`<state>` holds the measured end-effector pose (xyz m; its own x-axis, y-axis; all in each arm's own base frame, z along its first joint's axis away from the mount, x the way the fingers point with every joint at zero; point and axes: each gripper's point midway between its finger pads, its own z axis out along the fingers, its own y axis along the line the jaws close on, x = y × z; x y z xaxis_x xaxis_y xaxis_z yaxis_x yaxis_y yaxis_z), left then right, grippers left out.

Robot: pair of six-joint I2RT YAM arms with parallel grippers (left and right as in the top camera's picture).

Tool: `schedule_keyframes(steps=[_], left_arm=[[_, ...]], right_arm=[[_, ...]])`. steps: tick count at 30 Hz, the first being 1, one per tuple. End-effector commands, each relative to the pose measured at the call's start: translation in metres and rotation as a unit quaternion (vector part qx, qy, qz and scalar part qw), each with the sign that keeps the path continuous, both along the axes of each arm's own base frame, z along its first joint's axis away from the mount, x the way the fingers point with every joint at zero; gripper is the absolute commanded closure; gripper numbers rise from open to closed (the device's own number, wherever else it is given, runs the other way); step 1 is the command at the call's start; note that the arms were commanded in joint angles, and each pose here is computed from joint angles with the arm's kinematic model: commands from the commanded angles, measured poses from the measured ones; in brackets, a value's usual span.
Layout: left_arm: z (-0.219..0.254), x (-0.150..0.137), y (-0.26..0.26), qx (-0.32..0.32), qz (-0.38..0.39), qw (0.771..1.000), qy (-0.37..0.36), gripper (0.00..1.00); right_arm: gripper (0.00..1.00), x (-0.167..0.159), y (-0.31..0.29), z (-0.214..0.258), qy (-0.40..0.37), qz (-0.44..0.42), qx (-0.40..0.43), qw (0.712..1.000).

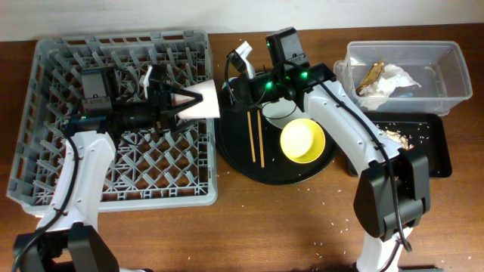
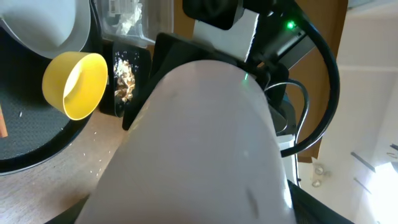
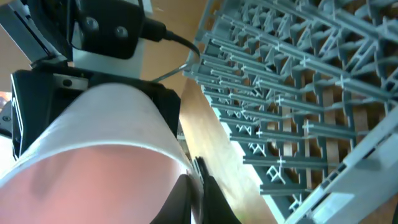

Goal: Sort waste into correct bins and load items into the dishwasher rack
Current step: 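Move the pink cup toward the left gripper and grasp it there, then place the pink cup upside down in the rack with left gripper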

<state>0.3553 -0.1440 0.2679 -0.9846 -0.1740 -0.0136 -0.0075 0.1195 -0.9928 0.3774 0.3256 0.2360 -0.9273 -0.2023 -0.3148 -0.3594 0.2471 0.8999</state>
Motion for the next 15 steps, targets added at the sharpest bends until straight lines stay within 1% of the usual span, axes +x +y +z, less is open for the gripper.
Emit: schedule_keyframes(steps=[1,2,3,8,11,13,14,15], left_arm=[[-0.001,0.005,-0.001,0.01,0.005,1.0,-0.008,0.26],[-0.002,0.005,-0.001,0.011,0.006,1.0,-0.008,0.22],[-0.002,0.006,-0.001,0.012,0.007,1.0,-0.008,0.2],[-0.002,0.006,-0.001,0.013,0.007,1.0,-0.008,0.19],[-0.002,0.006,0.0,0.013,0.008,1.0,-0.008,0.2],[-0.003,0.006,0.0,0.014,0.009,1.0,-0.01,0.28],[-0.003,0.007,0.0,0.016,0.01,1.0,-0.01,0.36],[-0.004,0.008,0.0,0.019,0.012,1.0,-0.01,0.41]], right_arm=[[0.96,-0.004,0.005,-0.012,-0.001,0.009,-0.011,1.0],[0.96,-0.005,0.005,-0.012,-0.001,0.01,-0.01,1.0],[0.96,-0.006,0.006,-0.011,-0.006,0.016,-0.005,1.0],[0.96,-0.009,0.006,-0.008,-0.005,0.023,0.003,1.0],[0.96,-0.012,0.007,-0.005,-0.011,0.035,0.014,0.999],[0.96,-0.013,0.007,-0.004,-0.012,0.038,0.017,0.999],[0.96,-0.014,0.007,-0.002,-0.013,0.041,0.021,0.999],[0.96,-0.014,0.007,-0.002,-0.017,0.044,0.023,0.999]])
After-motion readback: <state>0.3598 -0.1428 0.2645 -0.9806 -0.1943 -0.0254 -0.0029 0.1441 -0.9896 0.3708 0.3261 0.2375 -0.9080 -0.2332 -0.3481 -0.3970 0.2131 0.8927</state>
